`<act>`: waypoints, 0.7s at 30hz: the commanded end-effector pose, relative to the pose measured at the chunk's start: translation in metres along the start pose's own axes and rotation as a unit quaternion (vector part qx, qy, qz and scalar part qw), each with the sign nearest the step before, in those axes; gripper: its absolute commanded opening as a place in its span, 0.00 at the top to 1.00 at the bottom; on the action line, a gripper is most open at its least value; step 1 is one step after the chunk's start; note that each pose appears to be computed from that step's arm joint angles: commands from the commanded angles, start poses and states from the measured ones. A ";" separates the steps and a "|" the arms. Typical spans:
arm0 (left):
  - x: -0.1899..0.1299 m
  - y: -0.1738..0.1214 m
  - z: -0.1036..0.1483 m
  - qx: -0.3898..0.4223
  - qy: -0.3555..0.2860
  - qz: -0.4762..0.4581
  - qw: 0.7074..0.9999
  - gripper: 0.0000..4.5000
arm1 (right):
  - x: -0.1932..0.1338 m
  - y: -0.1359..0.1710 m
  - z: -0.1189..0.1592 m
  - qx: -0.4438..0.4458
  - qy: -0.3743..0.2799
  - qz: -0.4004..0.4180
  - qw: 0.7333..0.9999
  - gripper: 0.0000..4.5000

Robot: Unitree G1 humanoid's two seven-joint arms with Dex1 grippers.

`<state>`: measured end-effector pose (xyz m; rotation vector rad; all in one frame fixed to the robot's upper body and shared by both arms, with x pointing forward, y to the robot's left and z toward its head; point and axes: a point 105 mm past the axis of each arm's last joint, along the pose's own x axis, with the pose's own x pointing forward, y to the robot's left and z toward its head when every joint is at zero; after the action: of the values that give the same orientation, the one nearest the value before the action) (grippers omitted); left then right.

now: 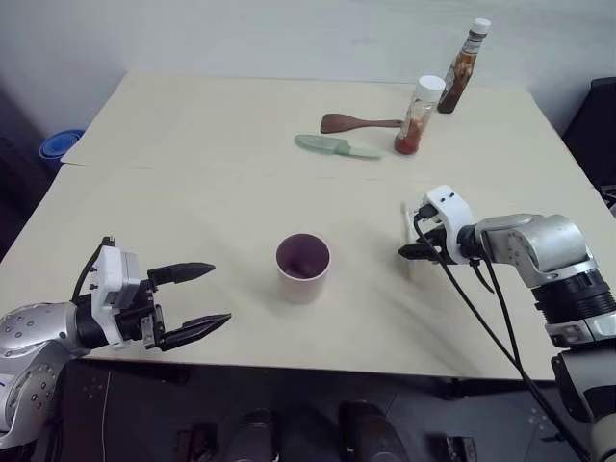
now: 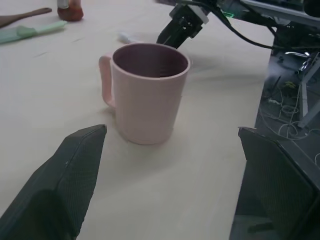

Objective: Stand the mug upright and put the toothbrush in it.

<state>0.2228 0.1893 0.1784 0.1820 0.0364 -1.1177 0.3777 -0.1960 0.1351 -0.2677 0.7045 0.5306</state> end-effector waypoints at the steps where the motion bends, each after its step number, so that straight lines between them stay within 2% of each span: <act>1: 0.008 -0.008 0.005 0.007 -0.015 -0.014 1.000 0.00 | 0.010 0.008 -0.009 0.011 0.022 0.029 0.999 0.66; 4: 0.010 -0.009 0.005 0.008 -0.018 -0.017 1.000 0.00 | 0.009 0.006 -0.011 0.019 0.015 0.032 0.999 0.88; 6: 0.011 -0.008 0.006 0.009 -0.021 -0.017 1.000 0.00 | 0.007 0.006 -0.007 0.022 -0.010 0.043 0.999 0.97; 7: 0.011 -0.008 0.007 0.010 -0.022 -0.017 1.000 0.00 | 0.006 0.006 -0.003 0.022 -0.030 0.051 0.998 0.97; 10: 0.011 -0.006 0.009 0.008 -0.033 -0.014 0.999 0.00 | -0.005 0.016 0.029 -0.012 -0.169 0.106 0.980 0.97; 12: 0.012 -0.003 0.011 0.004 -0.041 -0.012 0.999 0.00 | -0.030 0.032 0.072 -0.020 -0.340 0.160 0.926 0.97; 13: 0.013 -0.001 0.011 0.002 -0.046 -0.010 0.999 0.00 | -0.050 0.046 0.094 -0.028 -0.436 0.191 0.879 0.97; 14: 0.013 0.000 0.011 -0.001 -0.050 -0.009 0.999 0.00 | -0.066 0.058 0.105 -0.032 -0.500 0.213 0.839 0.97; 15: 0.013 0.002 0.011 -0.004 -0.052 -0.008 0.999 0.00 | -0.074 0.074 0.110 -0.041 -0.536 0.239 0.808 0.97; 17: 0.014 0.004 0.007 -0.012 -0.053 -0.005 0.999 0.00 | -0.077 0.108 0.114 -0.064 -0.558 0.290 0.775 0.97; 21: 0.017 0.012 0.002 -0.026 -0.063 0.011 0.998 0.00 | -0.072 0.161 0.121 -0.090 -0.577 0.345 0.735 0.97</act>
<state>0.2395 0.1805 0.1759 0.0586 -0.0263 -1.1057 0.3208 -0.0509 0.2574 0.2211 -0.4768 1.2728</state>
